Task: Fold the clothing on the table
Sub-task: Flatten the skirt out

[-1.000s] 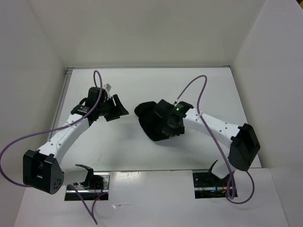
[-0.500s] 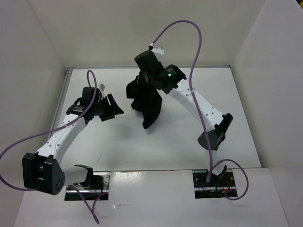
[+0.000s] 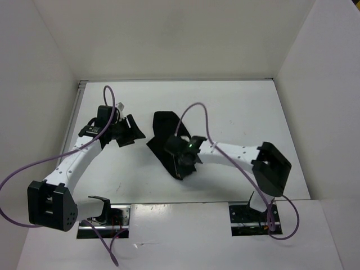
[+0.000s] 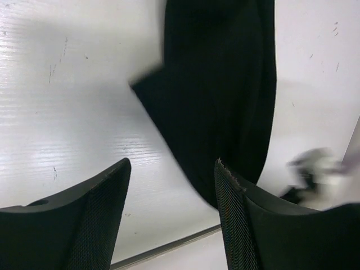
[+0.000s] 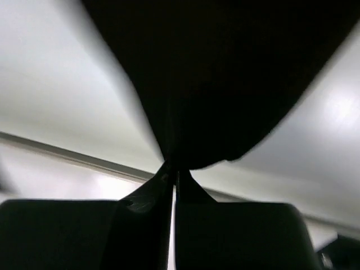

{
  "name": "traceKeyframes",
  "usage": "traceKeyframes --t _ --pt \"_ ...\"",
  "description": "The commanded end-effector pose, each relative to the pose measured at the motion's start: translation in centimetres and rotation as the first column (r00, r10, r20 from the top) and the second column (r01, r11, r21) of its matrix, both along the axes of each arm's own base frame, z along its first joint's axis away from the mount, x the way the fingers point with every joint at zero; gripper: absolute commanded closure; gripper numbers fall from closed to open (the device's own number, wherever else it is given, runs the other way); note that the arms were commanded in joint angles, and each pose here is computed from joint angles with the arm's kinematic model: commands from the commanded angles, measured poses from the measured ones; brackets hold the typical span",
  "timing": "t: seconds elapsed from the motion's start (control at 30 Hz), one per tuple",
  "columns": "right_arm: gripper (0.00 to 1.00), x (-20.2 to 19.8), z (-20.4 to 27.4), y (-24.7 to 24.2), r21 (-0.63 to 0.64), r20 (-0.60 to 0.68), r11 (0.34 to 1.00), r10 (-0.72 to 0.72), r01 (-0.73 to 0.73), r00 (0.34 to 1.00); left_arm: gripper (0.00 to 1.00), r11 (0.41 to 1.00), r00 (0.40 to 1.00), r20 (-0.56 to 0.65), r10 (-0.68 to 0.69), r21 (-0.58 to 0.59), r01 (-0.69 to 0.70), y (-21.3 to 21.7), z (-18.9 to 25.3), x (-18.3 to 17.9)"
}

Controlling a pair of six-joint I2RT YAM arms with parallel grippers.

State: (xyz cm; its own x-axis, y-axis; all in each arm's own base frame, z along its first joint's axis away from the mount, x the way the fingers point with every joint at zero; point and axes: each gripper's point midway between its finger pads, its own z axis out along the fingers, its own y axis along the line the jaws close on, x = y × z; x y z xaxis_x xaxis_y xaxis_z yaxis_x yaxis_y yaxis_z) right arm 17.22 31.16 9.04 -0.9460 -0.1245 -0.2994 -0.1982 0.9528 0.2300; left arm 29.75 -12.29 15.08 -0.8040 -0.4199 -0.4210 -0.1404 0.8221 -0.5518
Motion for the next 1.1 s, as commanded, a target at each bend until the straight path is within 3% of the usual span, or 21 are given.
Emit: traceKeyframes --t 0.0,0.1,0.23,0.3,0.47,0.67,0.8,1.07 --pt "1.0 -8.5 -3.8 -4.0 -0.135 -0.295 0.989 0.016 -0.059 0.955 0.31 0.999 1.0 -0.019 -0.02 0.028 0.02 0.4 -1.0 -0.3" --pt "1.0 -10.4 -6.0 -7.1 -0.24 -0.36 0.97 -0.044 -0.047 0.932 0.31 0.998 0.994 -0.101 -0.04 0.041 0.044 0.4 -3.5 -1.1" --pt "0.83 -11.4 -7.6 -10.4 -0.403 -0.366 0.915 -0.127 -0.034 0.922 0.33 0.998 0.983 -0.176 -0.044 0.041 0.052 0.5 -6.1 -2.1" --pt "0.83 -10.8 -7.5 -10.8 -0.434 -0.339 0.9 -0.132 -0.03 0.931 0.38 0.998 0.978 -0.198 -0.059 0.005 0.062 -0.4 -6.4 -2.5" --pt "0.82 -9.7 -7.2 -9.4 -0.411 -0.307 0.912 -0.13 -0.008 0.943 0.43 0.979 0.952 -0.229 -0.203 -0.043 0.199 -3.4 -7.5 -3.5" --pt "0.8 -9.5 -7.9 -9.3 -0.427 -0.303 0.904 -0.134 -0.009 0.943 0.36 0.923 0.893 -0.236 -0.383 -0.136 0.36 -7.3 -7.9 -6.9" --pt "0.8 -9.2 -7.8 -9.1 -0.424 -0.291 0.906 -0.132 -0.004 0.948 0.36 0.92 0.872 -0.295 -0.391 -0.123 0.371 -8.0 -9.8 -8.4" --pt "0.8 -8.8 -6.8 -10.2 -0.431 -0.257 0.901 -0.177 0.051 0.95 0.41 0.944 0.872 -0.392 -0.293 0.024 0.328 -7.4 -12.9 -9.2"
